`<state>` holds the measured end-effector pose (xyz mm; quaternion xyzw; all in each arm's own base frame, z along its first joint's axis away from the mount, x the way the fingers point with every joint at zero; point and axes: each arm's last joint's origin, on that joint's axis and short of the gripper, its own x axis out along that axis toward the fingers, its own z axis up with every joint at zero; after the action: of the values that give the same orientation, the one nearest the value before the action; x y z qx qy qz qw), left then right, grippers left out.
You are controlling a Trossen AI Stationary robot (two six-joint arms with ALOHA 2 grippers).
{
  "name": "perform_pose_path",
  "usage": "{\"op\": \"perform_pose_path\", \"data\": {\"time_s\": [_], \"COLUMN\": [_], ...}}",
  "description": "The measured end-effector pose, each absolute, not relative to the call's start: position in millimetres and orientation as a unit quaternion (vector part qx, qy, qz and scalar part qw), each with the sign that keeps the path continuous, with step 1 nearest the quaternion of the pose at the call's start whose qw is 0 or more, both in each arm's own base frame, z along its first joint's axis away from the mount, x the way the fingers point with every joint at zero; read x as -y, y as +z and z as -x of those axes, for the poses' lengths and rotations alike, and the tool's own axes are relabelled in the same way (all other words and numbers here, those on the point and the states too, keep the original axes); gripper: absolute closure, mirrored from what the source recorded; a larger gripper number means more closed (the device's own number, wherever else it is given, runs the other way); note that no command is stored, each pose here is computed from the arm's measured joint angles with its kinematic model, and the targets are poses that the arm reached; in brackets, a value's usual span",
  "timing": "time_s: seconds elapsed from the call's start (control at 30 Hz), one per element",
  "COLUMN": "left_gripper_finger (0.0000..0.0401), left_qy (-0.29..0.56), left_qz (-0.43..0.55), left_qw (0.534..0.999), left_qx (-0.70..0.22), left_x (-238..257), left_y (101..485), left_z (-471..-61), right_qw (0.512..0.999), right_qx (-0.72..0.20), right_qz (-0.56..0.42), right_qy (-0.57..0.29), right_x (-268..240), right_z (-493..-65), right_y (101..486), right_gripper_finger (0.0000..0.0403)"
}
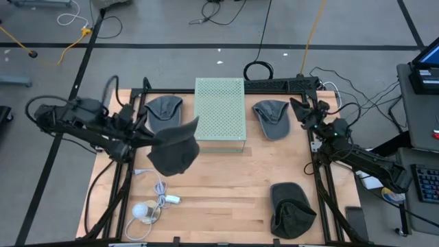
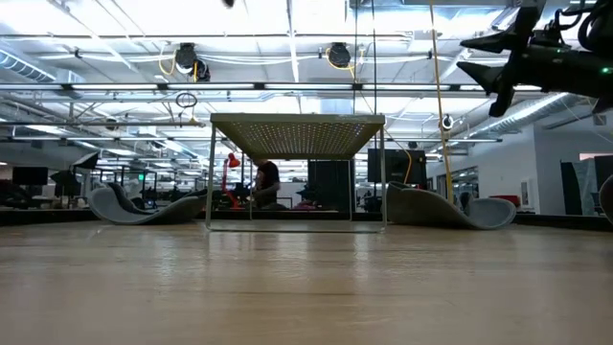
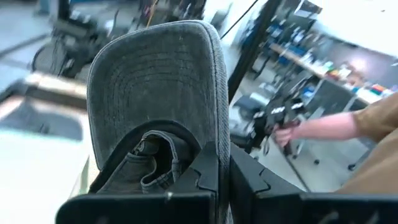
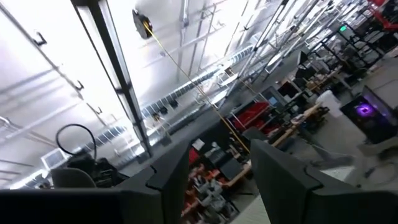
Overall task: Pick & Place hat
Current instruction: Put the left black cap on the shelf
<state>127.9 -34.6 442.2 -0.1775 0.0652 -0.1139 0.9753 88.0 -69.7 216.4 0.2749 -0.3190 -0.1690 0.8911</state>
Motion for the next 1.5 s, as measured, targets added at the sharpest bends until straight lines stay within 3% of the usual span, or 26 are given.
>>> {"op": "perform_pose_path", "data": {"time_s": [0.2,0.5,1.03,1.5], "left_gripper_finger": [0.0392,0.0392,0.0392,0.0392], "left_qy": [-0.132,-0.132,-0.181,-0.244], "left_qz": [0.165,0.171,0.185,0.193], "left_qw": [0.977,0.976,0.963,0.946], "left_qx": [-0.017,0.027,0.069,0.090], "left_x": [35,36,2,-49], "left_y": [452,459,463,457], "left_z": [-128,-140,-186,-231], "right_qw": [0.872,0.887,0.928,0.941], "right_qx": [0.336,0.319,0.276,0.246], "right_qz": [-0.325,-0.315,-0.249,-0.232], "right_qy": [-0.143,-0.112,-0.031,0.020], "right_x": [69,67,71,86], "right_z": [-87,-89,-102,-125], "right_y": [218,221,334,402], "right_gripper_finger": [0.0236,0.0232,0.0151,0.0160]}}
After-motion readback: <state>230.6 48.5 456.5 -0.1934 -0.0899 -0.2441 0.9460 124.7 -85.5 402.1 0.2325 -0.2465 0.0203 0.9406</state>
